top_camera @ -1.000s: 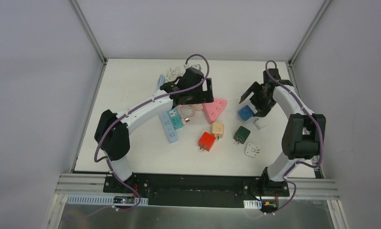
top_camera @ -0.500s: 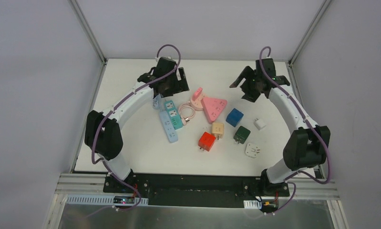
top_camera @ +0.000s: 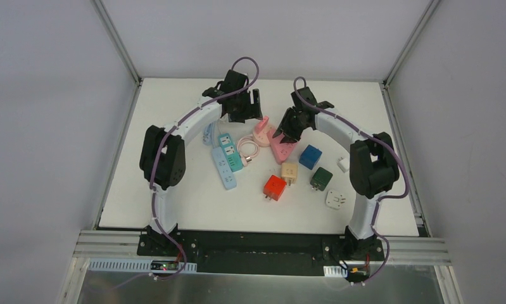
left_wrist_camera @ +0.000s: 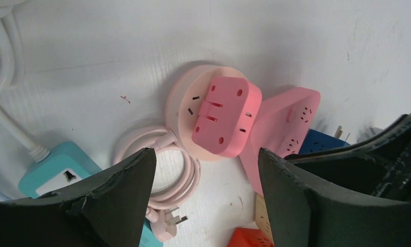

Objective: Pull the plug off the socket

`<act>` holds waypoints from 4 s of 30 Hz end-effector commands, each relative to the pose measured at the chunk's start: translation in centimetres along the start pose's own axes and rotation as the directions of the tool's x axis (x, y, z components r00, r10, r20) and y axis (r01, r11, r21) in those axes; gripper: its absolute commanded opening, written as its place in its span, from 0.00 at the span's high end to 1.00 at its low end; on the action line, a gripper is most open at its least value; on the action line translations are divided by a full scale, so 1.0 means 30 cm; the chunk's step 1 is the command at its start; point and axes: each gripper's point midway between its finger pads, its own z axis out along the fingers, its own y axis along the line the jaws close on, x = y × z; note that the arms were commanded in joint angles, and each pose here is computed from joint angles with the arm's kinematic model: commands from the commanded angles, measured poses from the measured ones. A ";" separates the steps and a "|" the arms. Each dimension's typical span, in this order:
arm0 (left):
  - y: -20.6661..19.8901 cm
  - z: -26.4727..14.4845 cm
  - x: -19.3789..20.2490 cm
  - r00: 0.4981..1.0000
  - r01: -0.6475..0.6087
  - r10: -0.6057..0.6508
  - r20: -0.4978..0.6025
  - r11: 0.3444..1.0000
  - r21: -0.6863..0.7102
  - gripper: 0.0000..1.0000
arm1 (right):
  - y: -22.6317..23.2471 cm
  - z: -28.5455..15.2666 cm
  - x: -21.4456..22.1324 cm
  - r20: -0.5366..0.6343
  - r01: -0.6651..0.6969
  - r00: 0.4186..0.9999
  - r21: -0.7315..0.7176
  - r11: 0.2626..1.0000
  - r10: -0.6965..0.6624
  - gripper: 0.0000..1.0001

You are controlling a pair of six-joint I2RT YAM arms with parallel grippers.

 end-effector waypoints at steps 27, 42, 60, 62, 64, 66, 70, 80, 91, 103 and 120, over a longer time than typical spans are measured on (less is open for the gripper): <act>-0.034 0.130 0.043 0.954 -0.301 0.300 -0.026 0.944 -0.136 1.00 | -0.056 0.050 0.003 0.040 0.105 0.993 0.172 0.979 -0.114 0.72; -0.166 0.067 0.046 0.986 -0.168 0.169 -0.012 0.985 0.032 1.00 | -0.022 0.082 -0.008 0.044 0.119 0.991 0.116 0.986 -0.125 0.66; -0.251 -0.023 0.061 0.992 -0.120 0.109 0.061 0.970 0.210 1.00 | -0.200 0.183 0.124 -0.050 0.028 0.999 0.212 0.977 -0.017 0.67; -0.242 -0.045 0.047 0.982 -0.179 0.161 0.102 0.963 0.201 1.00 | -0.216 0.185 0.133 -0.065 0.004 0.998 0.245 0.969 0.013 0.68; -0.238 -0.053 0.048 0.967 -0.242 0.220 0.124 0.949 0.202 1.00 | -0.224 0.189 0.141 -0.080 -0.012 0.996 0.268 0.963 0.034 0.68; -0.230 -0.051 0.061 0.956 -0.288 0.269 0.119 0.937 0.197 1.00 | -0.228 0.193 0.146 -0.094 -0.024 0.994 0.284 0.958 0.053 0.68; -0.225 -0.033 0.118 0.936 -0.353 0.344 0.078 0.915 0.195 1.00 | -0.208 0.191 0.141 -0.101 -0.034 0.993 0.273 0.961 0.064 0.68; -0.282 -0.059 0.119 0.963 -0.266 0.269 -0.025 0.961 0.068 1.00 | -0.233 0.207 0.147 -0.115 -0.044 0.990 0.306 0.951 0.082 0.68; -0.287 -0.077 0.101 0.995 -0.099 0.095 0.027 0.944 0.314 1.00 | -0.247 0.220 0.149 -0.143 -0.063 0.984 0.306 0.950 0.111 0.68; -0.104 -0.231 0.074 0.985 -0.153 0.144 0.091 0.983 0.102 1.00 | -0.022 0.071 -0.005 -0.013 -0.010 1.000 0.068 0.998 0.011 0.63; 0.386 -0.433 0.430 0.966 0.255 -0.243 0.089 0.953 -0.165 1.00 | 0.149 -0.208 -0.148 0.130 0.010 0.991 -0.209 0.978 0.018 0.53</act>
